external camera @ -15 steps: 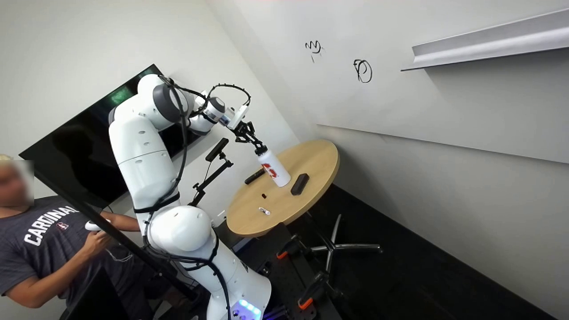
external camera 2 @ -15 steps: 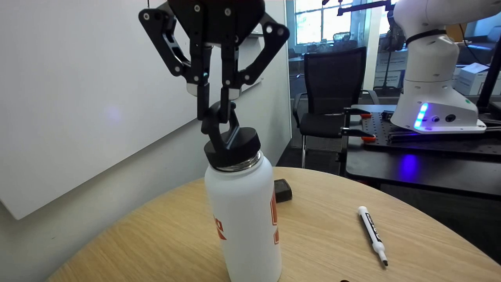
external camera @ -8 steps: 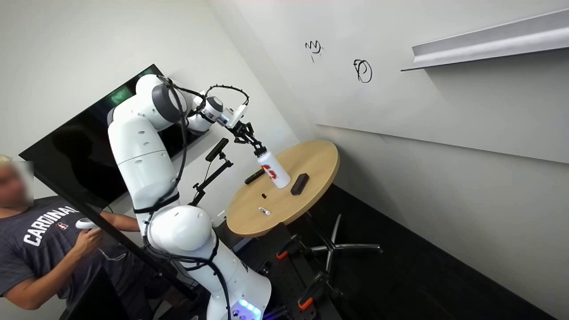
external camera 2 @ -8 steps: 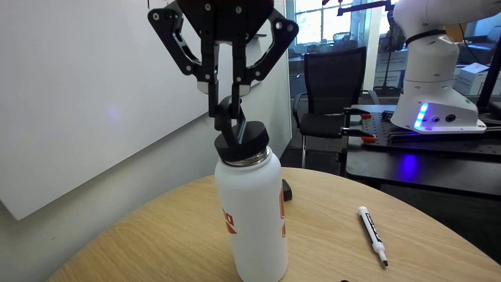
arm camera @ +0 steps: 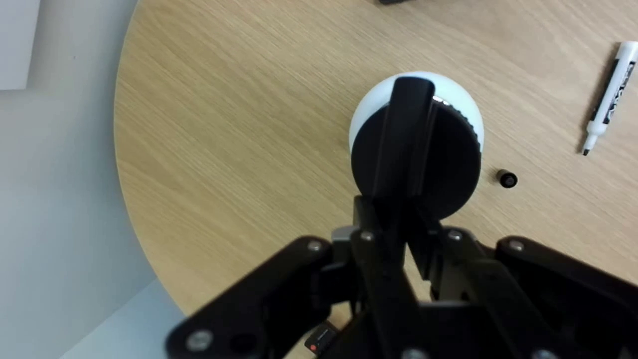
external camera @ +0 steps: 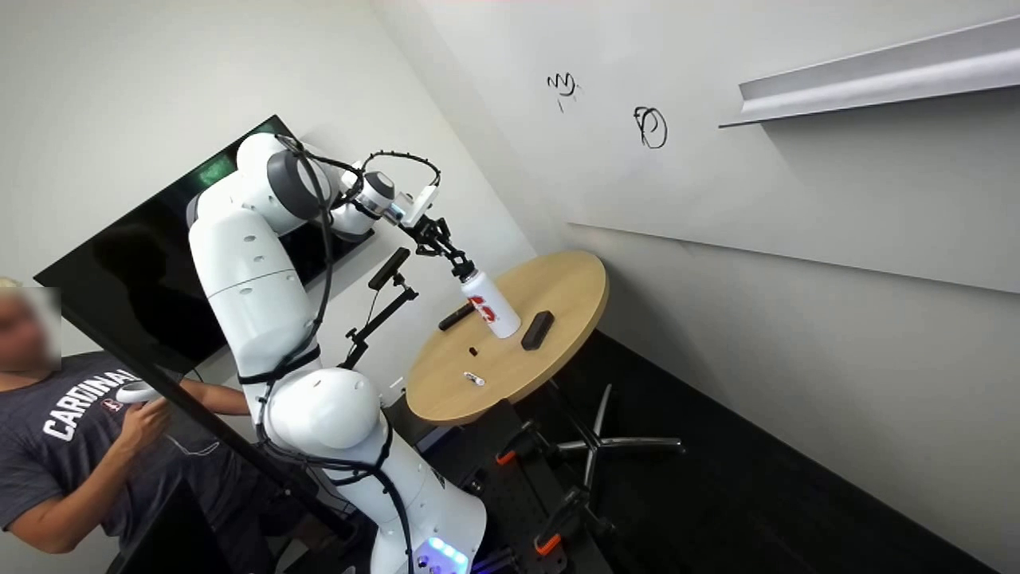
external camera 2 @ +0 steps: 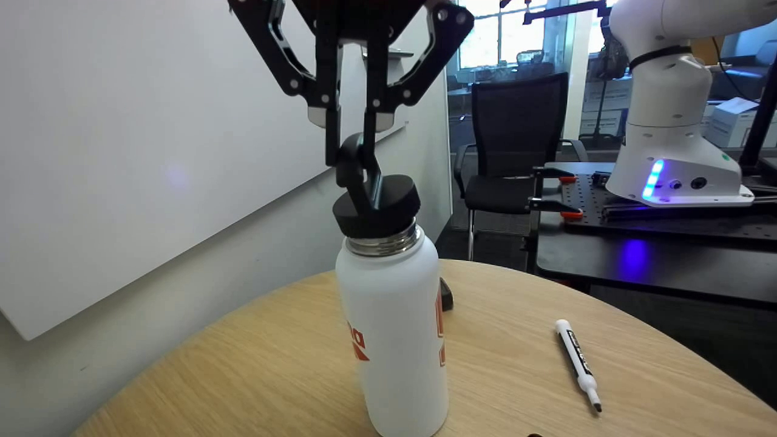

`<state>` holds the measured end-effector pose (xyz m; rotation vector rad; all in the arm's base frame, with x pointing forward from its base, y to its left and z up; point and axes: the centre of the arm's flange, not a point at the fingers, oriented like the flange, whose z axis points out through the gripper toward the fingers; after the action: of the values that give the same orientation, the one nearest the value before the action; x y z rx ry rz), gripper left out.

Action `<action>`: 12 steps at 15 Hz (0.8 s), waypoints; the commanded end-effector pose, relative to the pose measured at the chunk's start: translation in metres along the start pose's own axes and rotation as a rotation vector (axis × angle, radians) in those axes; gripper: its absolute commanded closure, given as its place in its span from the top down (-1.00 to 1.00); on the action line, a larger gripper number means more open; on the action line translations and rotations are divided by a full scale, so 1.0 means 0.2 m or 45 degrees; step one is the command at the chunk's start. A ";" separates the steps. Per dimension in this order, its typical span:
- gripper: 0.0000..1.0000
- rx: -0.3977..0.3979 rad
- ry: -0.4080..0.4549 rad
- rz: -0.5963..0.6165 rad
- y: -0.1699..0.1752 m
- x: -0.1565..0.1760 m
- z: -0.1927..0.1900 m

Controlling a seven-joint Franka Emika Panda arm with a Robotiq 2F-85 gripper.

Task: Take the lid off of the bottle and put it on the table

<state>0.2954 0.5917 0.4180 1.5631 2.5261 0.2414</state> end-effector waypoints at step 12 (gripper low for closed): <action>-0.90 -0.352 -0.087 0.199 0.28 -0.11 -0.18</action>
<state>0.3184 0.5778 0.4811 1.5924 2.2773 0.4729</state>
